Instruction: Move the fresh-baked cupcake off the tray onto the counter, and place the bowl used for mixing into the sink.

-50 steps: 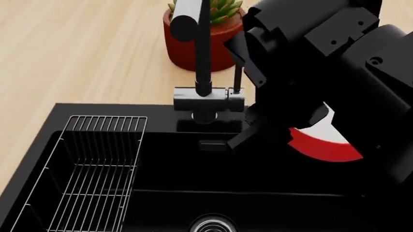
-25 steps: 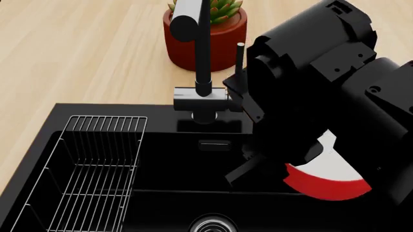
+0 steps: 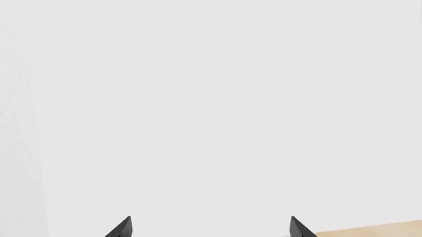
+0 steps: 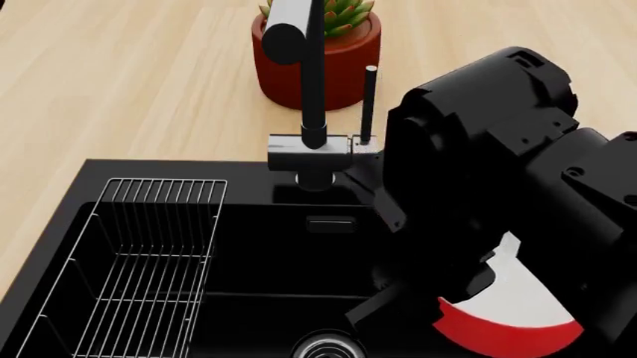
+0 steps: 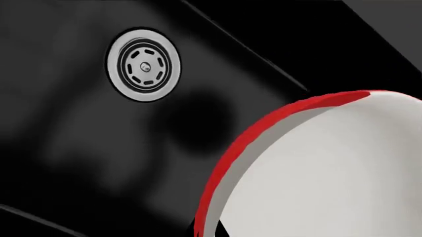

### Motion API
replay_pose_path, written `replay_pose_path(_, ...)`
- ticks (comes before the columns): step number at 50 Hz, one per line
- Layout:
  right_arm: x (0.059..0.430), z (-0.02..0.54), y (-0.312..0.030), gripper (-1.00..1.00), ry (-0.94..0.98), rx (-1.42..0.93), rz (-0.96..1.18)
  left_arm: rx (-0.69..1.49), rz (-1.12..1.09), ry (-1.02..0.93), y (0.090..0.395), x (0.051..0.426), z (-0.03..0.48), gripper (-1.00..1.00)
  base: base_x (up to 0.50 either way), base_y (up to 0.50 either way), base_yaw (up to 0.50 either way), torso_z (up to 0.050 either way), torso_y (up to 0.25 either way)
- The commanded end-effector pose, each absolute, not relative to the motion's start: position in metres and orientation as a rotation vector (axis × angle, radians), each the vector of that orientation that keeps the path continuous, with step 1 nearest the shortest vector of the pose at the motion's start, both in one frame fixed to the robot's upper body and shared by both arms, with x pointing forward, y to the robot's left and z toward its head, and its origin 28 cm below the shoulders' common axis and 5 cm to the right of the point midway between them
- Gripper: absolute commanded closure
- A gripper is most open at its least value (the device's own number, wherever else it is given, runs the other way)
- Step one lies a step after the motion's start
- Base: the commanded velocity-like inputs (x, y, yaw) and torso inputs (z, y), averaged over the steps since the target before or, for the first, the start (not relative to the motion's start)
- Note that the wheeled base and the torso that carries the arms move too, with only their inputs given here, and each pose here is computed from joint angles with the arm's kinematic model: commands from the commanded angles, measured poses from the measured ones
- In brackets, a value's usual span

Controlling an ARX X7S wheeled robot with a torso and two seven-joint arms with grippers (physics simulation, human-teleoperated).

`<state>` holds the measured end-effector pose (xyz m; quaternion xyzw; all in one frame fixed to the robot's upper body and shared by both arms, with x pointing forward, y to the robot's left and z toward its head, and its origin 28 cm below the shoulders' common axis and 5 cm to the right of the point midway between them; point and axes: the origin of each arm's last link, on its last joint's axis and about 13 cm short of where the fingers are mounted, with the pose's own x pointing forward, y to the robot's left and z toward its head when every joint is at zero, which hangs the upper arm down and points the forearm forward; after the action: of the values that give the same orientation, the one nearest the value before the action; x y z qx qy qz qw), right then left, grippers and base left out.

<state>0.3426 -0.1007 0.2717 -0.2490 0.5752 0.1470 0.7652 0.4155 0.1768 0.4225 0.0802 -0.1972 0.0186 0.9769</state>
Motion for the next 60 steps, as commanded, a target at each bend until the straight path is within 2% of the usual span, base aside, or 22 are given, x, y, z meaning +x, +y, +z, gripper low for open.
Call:
replay_pose_path(1, 0.337, 0.253, -0.107, 1.0, 1.362, -0.573, 0.296, 0.163, 0.039, -0.429, 0.177, 0.415, 0.425, -1.0, 0.0, 0.0, 0.0, 0.0, 0.0)
replay_pose_path(60, 0.349, 0.19, -0.115, 1.0, 1.484, -0.521, 0.271, 0.171, 0.036, -0.431, 0.176, 0.415, 0.425, -1.0, 0.0, 0.0, 0.0, 0.0, 0.001)
